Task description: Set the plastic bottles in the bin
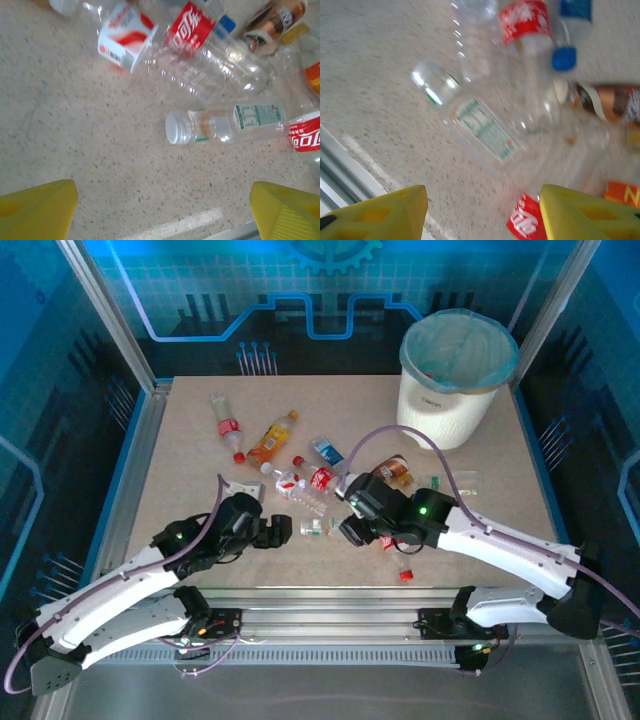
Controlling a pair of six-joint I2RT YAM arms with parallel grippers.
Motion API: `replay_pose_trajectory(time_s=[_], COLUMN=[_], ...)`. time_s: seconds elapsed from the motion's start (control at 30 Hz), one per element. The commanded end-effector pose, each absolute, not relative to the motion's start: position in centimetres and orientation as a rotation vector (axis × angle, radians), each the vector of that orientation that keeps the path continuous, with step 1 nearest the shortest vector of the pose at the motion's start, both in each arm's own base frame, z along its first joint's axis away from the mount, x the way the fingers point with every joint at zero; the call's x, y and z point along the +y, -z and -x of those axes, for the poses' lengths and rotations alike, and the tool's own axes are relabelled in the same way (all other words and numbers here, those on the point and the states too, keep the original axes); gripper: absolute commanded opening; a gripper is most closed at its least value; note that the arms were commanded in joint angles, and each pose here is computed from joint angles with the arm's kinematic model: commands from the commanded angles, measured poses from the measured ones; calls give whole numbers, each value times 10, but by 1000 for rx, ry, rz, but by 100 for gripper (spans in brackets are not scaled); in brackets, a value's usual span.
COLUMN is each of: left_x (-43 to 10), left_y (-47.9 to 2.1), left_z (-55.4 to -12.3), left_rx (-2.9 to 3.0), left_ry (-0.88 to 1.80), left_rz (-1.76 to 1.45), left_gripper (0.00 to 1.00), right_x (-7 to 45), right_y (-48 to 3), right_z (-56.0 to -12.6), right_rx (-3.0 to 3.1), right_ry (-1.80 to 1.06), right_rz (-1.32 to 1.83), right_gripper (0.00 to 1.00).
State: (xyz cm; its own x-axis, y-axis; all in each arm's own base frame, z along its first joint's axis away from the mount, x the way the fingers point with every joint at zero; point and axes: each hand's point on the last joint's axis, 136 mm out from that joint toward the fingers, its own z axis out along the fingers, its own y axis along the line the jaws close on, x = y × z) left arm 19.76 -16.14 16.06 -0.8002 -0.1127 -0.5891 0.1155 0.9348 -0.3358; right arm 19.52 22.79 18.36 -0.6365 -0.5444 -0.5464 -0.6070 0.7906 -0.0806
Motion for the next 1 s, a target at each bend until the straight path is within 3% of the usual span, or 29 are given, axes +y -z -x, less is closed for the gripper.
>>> replay_pose_trajectory(time_s=[0.0,0.27,0.4,0.97], left_x=[-184,-204,-213,-270], left_y=[-147,-131,-137,-145], left_z=[-192,-197,-201,-193], left_rx=[2495,2564,2567,2606], left_ry=[638,653,673,742], left_rz=[34,12,-17,-358], left_gripper=[89,88,88,89], right_x=[183,130,134,162], right_y=[-176,-152,-150,-96], right_z=[-184,-190,-210,-279], right_rx=[2513,2585,2614,2829], right_ry=[-85,-155,-198,-184], right_rz=[527,232,227,303], right_gripper=[62,67,74,78])
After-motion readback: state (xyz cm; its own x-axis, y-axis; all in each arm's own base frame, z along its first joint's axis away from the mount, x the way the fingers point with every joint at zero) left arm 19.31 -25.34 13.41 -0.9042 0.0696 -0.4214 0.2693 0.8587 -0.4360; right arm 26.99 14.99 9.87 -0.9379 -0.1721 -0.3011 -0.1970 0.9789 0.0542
